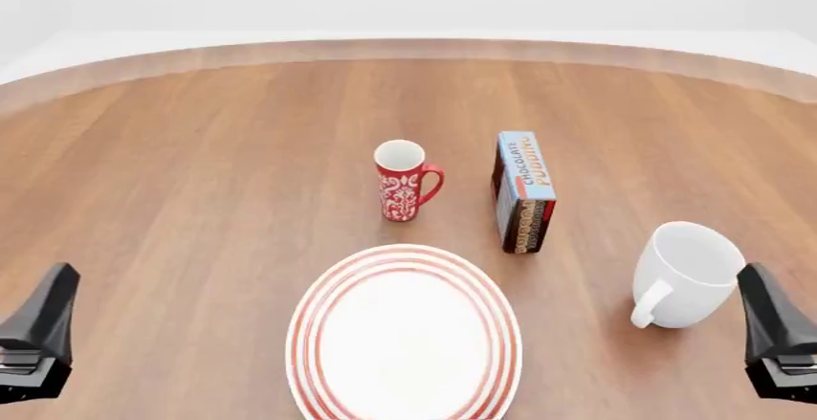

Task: Pick up the white mug and put it on the plate, and put the chocolate pudding to the right of the plate.

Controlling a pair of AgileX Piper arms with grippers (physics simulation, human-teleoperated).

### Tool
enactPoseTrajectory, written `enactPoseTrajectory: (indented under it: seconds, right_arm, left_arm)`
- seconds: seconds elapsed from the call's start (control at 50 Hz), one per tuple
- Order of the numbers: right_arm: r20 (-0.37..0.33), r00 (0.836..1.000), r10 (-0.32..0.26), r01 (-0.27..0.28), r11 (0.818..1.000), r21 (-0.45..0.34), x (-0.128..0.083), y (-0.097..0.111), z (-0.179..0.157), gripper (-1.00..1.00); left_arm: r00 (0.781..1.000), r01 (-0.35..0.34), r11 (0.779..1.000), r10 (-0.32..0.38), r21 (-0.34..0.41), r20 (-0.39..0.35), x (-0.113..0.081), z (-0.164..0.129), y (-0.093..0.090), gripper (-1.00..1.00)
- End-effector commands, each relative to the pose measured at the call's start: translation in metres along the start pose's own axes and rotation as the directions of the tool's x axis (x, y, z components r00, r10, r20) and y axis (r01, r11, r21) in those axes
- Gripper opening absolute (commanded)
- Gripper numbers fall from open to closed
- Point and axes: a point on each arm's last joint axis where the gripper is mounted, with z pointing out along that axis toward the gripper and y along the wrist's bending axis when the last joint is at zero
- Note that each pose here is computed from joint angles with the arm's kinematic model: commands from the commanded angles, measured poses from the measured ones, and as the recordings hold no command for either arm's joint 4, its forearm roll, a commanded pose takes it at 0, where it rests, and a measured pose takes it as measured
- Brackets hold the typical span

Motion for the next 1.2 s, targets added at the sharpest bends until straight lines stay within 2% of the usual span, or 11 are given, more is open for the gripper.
enactPoseTrajectory:
  seconds: [0.02, 0.36, 0.52, 0.74, 0.78, 1.2]
  right_arm:
    - [0.002, 1.0, 0.0, 0.0, 1.0, 0.004, -0.001, 0.0, 0.0, 1.0]
    - [0.003, 1.0, 0.0, 0.0, 1.0, -0.003, -0.001, 0.0, 0.0, 1.0]
    - [0.003, 1.0, 0.002, -0.002, 1.0, -0.006, -0.001, 0.0, 0.0, 1.0]
    - [0.006, 1.0, 0.003, -0.002, 1.0, -0.01, -0.002, 0.001, 0.0, 1.0]
    - [0.005, 1.0, 0.003, -0.003, 1.0, -0.01, -0.002, 0.001, 0.0, 1.0]
    - [0.005, 1.0, 0.0, 0.0, 1.0, -0.014, -0.001, 0.001, 0.0, 1.0]
  left_arm:
    - [1.0, -0.007, 1.0, 0.007, -0.002, -0.003, -0.001, 0.0, 0.0, 1.0]
    - [1.0, -0.025, 1.0, 0.025, 0.01, -0.008, -0.001, 0.001, -0.001, 1.0]
    - [0.999, -0.038, 0.999, 0.038, 0.03, 0.004, -0.008, 0.002, -0.002, 1.0]
    - [0.998, -0.064, 0.994, 0.062, 0.092, 0.022, -0.019, 0.008, -0.006, 1.0]
    - [0.997, -0.073, 0.99, 0.07, 0.125, 0.024, -0.022, 0.012, -0.008, 1.0]
    - [0.992, -0.121, 0.966, 0.114, 0.228, 0.045, -0.037, 0.021, -0.018, 1.0]
